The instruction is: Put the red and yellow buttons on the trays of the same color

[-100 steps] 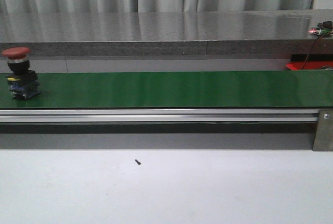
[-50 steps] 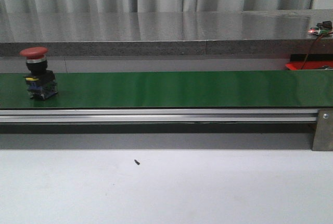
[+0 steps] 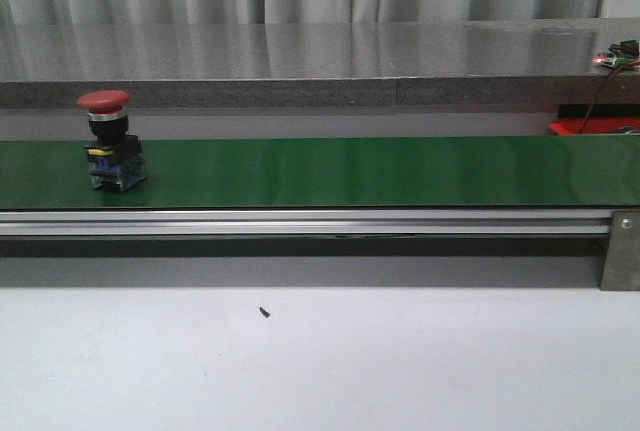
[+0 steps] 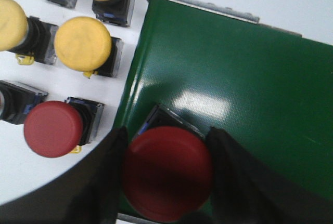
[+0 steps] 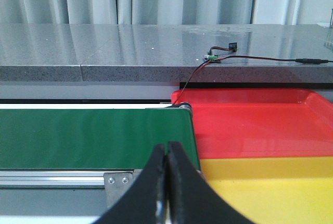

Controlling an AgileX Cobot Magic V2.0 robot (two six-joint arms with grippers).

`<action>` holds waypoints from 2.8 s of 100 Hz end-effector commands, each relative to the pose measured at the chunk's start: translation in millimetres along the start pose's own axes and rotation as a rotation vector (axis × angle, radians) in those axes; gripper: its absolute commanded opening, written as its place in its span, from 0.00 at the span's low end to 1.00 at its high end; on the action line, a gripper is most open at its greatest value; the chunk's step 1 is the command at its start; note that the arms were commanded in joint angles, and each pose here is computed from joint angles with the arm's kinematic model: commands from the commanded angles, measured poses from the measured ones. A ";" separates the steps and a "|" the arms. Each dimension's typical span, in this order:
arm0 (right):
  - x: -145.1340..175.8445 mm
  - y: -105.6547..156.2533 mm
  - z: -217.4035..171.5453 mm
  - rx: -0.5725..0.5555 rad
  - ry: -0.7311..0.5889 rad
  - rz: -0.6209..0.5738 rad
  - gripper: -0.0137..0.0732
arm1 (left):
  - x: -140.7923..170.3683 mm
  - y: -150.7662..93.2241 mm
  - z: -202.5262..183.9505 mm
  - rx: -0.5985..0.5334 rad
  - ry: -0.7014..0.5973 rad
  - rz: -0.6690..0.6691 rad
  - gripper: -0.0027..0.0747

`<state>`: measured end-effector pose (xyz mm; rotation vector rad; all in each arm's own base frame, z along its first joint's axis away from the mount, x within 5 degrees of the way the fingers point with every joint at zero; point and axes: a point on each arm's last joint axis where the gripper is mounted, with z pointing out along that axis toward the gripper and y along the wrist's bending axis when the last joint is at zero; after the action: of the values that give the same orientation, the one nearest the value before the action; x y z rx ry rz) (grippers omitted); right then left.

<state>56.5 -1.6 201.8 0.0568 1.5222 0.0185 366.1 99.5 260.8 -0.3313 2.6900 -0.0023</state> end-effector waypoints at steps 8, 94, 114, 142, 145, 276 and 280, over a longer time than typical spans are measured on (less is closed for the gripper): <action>-13.6 1.3 -2.2 -0.010 -0.106 -0.009 0.09 | -10.9 -4.4 -24.9 0.014 -0.100 -0.005 0.48; -13.6 1.3 -2.2 -0.010 -0.106 -0.009 0.09 | 76.9 -86.1 -145.2 0.222 -0.328 0.204 0.01; -14.3 1.4 -2.3 -0.011 -0.114 -0.009 0.09 | 130.1 -82.0 -174.3 0.261 -0.356 0.240 0.01; -21.7 2.2 -3.4 -0.017 -0.160 -0.010 0.09 | 195.8 -63.5 -193.7 0.274 -0.444 0.246 0.01; -23.8 2.2 -3.7 -0.017 -0.165 -0.010 0.09 | 201.0 -61.6 -193.4 0.269 -0.450 0.249 0.01; -165.9 76.0 195.2 -0.230 0.651 -0.100 0.80 | 224.6 -56.3 -186.8 0.272 -0.434 0.252 0.01; -165.1 84.7 202.1 -0.255 0.680 -0.121 0.83 | 224.6 -56.3 -186.8 0.272 -0.434 0.252 0.01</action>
<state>238.4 55.1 363.8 -0.1991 2.2368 0.1306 101.5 -14.8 328.9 0.0852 2.3238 -0.1786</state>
